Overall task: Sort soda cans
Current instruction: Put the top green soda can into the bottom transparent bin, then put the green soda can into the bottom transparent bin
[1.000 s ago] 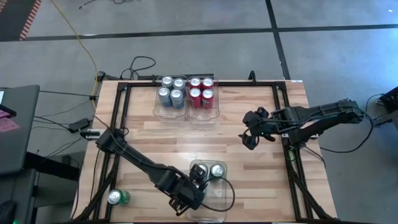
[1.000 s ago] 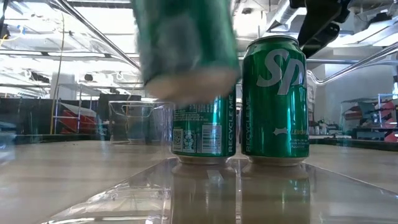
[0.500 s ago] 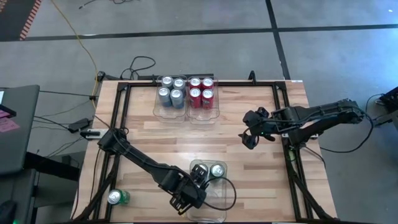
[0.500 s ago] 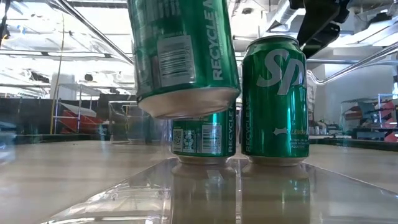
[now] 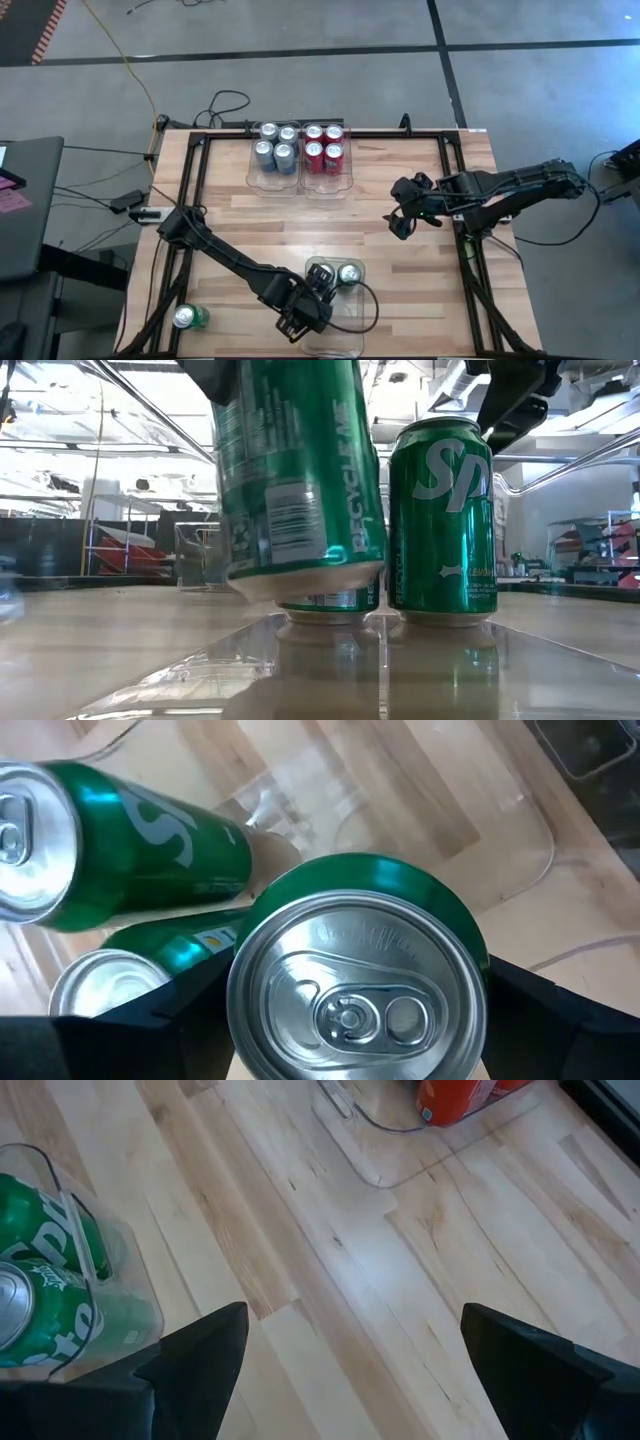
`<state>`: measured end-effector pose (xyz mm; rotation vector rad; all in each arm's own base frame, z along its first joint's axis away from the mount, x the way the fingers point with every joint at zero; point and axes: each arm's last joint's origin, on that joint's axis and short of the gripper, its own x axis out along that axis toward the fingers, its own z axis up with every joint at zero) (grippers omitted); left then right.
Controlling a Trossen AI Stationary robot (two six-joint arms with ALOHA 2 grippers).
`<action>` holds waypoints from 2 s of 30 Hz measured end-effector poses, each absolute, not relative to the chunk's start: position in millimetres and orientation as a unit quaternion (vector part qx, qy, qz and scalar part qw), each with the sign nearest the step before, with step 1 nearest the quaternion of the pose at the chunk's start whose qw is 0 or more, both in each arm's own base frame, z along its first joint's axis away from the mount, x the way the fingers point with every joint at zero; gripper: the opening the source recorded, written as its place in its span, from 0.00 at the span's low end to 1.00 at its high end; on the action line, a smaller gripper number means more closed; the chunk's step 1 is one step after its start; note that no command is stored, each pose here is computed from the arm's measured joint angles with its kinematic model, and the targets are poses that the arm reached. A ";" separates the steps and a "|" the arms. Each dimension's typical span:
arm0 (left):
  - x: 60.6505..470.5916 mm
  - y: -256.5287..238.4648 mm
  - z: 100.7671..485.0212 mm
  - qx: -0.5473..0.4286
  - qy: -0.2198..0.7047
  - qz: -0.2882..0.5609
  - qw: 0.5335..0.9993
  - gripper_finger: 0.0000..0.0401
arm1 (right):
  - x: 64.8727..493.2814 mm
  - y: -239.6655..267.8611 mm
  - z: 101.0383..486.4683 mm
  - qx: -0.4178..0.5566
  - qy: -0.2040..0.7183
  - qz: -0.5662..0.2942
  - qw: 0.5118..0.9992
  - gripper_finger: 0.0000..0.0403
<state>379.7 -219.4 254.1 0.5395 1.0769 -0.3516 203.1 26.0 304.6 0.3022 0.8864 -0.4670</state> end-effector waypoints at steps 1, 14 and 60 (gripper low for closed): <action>379.7 -219.5 254.1 0.248 0.505 -0.161 0.811 0.77 | 203.1 26.0 304.6 0.145 0.423 -0.223 0.866 0.95; 382.7 -211.0 254.5 0.200 0.520 -0.137 0.819 0.88 | 204.9 32.0 305.9 0.150 0.412 -0.211 0.874 0.95; 183.6 -292.1 352.1 -0.184 0.612 0.134 0.757 0.88 | 216.7 102.0 286.5 0.075 0.378 -0.183 0.904 0.95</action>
